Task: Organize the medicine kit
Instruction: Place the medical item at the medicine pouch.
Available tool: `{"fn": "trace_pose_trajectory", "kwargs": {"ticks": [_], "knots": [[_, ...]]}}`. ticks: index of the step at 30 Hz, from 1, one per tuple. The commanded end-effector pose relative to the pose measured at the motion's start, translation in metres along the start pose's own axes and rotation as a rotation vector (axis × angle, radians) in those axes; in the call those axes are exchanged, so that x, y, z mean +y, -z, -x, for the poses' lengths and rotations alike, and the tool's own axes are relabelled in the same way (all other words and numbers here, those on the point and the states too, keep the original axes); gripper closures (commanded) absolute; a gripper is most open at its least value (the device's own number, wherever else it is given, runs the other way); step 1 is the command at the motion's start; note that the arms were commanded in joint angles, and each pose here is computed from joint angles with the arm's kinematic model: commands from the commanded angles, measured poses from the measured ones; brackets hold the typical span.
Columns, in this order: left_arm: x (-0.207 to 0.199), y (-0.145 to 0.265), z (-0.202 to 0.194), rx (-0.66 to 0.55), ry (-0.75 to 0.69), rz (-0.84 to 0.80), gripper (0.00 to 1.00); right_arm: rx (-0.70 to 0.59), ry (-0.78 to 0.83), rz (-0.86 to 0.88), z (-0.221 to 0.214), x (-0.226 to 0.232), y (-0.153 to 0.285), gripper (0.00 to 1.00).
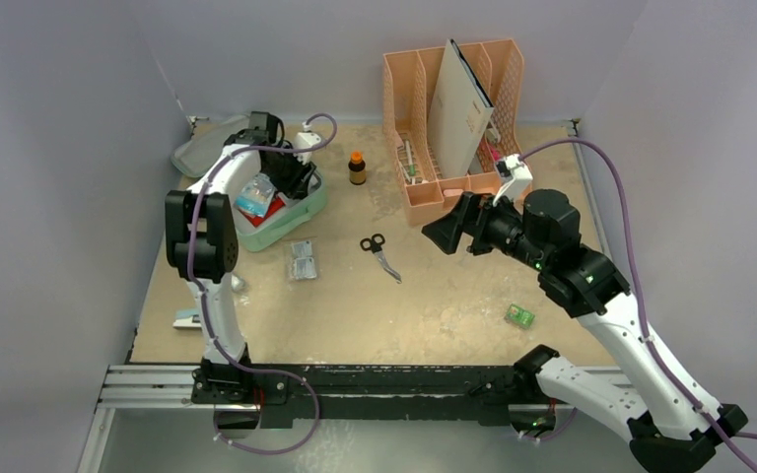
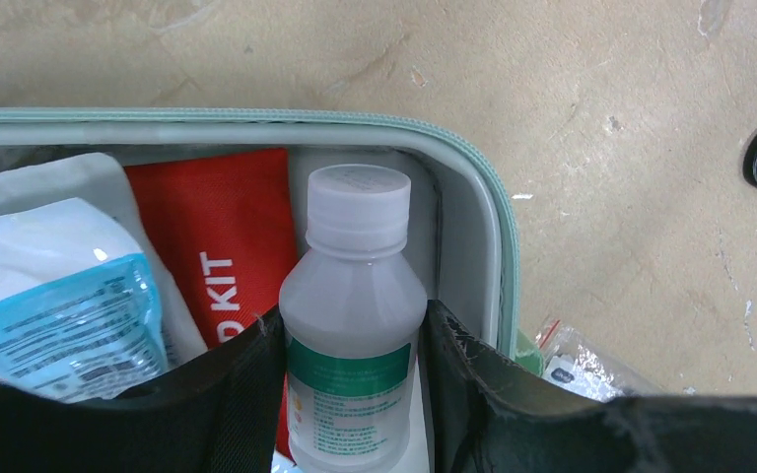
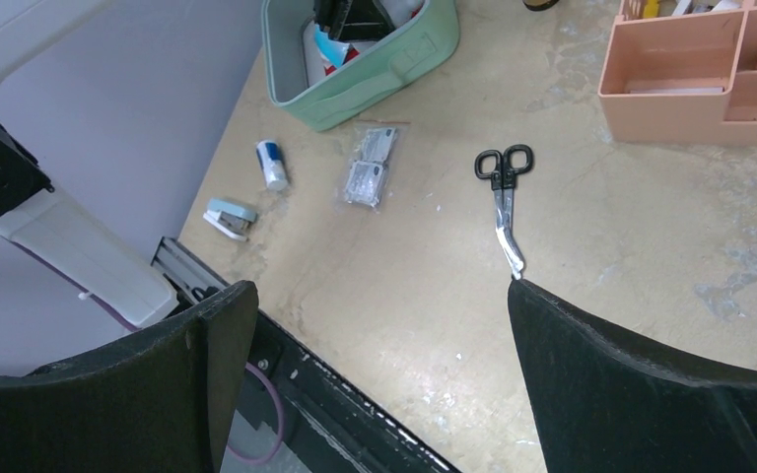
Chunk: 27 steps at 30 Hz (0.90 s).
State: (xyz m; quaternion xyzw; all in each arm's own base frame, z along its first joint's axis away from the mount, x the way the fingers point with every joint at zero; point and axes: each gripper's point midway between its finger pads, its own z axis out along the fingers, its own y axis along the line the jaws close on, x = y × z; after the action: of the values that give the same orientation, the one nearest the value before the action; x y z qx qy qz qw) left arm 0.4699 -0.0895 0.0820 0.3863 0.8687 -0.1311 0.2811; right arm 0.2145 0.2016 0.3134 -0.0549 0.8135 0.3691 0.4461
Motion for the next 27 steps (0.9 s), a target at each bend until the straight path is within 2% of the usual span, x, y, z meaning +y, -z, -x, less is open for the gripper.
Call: {"fn": "trace_pose_trajectory", "kwargs": {"ticks": [1, 14, 18, 27], "knots": [[0.002, 0.001, 0.021, -0.075, 0.032, -0.026, 0.67, -0.054, 0.032, -0.007, 0.014, 0.004, 0.011, 0.01], [-0.004, 0.011, 0.027, -0.095, 0.014, -0.043, 0.50, -0.048, 0.036, 0.012, 0.014, 0.008, 0.012, 0.01], [-0.007, 0.017, 0.033, -0.117, 0.003, -0.052, 0.37, -0.053, 0.038, 0.004, 0.013, 0.006, 0.015, 0.01], [-0.006, 0.032, 0.049, -0.162, -0.003, -0.028, 0.37, -0.059, 0.037, 0.011, 0.013, 0.007, 0.015, 0.01]]}}
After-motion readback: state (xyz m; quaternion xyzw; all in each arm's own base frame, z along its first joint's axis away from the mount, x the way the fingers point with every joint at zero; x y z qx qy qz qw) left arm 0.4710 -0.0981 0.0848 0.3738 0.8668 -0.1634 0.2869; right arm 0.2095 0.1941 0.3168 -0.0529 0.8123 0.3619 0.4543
